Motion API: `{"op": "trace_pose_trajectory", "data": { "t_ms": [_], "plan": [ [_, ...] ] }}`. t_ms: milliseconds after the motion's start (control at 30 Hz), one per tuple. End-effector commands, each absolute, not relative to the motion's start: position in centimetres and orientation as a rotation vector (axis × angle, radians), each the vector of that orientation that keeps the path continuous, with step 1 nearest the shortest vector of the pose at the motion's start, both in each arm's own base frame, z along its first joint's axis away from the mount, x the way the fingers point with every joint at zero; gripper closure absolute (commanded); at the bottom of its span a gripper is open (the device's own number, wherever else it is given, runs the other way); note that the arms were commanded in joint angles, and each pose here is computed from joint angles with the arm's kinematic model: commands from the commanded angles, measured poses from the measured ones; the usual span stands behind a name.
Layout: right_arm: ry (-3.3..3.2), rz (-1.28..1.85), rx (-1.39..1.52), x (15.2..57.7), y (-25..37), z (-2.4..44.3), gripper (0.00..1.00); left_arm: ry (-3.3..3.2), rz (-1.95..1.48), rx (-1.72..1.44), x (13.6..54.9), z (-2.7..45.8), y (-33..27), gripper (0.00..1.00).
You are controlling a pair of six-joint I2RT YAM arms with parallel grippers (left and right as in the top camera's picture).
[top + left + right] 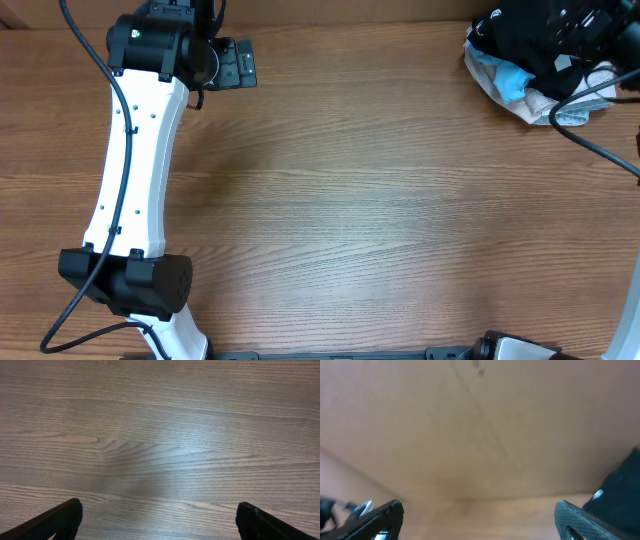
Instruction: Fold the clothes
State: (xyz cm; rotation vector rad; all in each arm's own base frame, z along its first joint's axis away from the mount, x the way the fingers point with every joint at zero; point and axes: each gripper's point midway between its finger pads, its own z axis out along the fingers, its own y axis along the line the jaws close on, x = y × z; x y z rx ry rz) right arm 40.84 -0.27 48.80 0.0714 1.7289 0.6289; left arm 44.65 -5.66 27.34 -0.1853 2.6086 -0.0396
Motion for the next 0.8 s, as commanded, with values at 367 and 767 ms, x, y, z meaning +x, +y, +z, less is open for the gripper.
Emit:
{"op": "trace_pose_trajectory", "data": {
  "t_ms": [367, 767],
  "plan": [
    [1.453, 0.395, 0.130, 41.3, 2.6, 55.4, 0.00, 2.611, -0.030, -0.183, 44.6, 27.3, -5.5, 0.00],
    [1.362, 0.426, 0.112, 39.6, 5.2, 48.3, 0.00, 2.611, -0.030, -0.183, 44.6, 27.3, -5.5, 0.00]
  ]
}}
